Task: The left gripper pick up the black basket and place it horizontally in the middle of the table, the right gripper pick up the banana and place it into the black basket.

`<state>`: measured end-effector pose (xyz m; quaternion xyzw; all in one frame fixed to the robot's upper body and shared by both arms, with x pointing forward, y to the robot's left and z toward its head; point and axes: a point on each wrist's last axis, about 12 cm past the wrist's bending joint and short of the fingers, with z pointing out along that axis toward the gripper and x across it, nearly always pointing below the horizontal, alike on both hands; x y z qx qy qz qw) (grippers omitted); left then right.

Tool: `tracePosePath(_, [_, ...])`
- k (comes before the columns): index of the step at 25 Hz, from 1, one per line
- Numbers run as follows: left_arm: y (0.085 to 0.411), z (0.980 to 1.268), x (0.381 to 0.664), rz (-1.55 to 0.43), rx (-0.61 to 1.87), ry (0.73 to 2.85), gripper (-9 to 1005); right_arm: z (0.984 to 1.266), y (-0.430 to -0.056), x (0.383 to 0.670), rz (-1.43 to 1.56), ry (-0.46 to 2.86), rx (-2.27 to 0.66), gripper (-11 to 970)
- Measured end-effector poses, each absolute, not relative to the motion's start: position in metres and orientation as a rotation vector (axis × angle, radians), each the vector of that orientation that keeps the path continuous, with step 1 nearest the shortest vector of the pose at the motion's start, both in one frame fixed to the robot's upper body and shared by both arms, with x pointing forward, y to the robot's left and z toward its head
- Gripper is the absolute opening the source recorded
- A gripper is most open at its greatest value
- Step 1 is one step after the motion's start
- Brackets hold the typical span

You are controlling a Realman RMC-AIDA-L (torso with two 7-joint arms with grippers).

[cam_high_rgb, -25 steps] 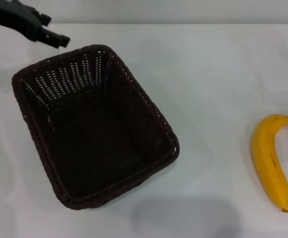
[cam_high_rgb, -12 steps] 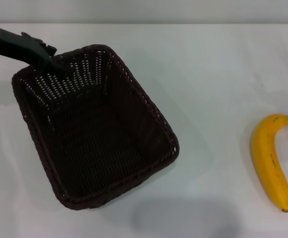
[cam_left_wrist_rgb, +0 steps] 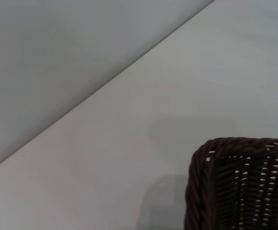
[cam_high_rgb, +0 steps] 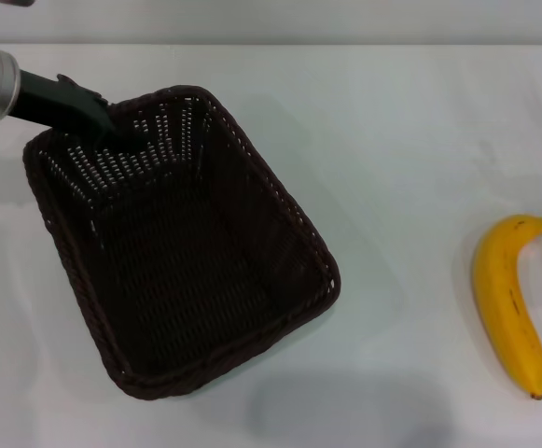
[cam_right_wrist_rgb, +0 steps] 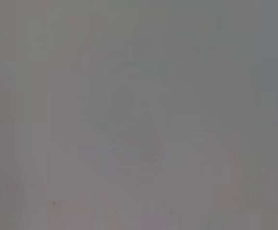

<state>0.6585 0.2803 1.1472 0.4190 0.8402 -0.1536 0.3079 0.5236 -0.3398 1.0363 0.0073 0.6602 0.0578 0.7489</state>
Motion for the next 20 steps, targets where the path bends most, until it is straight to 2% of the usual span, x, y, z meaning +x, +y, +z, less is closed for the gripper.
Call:
tracePosePath(1, [0.281, 1.147, 0.658, -0.407, 1.106, 2.224, 597, 1.036, -0.340, 0.523, 0.126, 1.443, 0.016, 858])
tracePosePath(12, [0.285, 1.146, 0.656, -0.436, 1.036, 2.260, 380, 1.036, -0.340, 0.523, 0.126, 1.444, 0.018, 858])
tracePosePath(17, [0.292, 1.154, 0.656, -0.492, 0.943, 2.321, 293, 1.036, -0.340, 0.523, 0.126, 1.444, 0.018, 858])
tracePosePath(20, [0.299, 1.157, 0.654, -0.538, 0.865, 2.340, 290, 1.036, -0.340, 0.524, 0.127, 1.442, 0.017, 857])
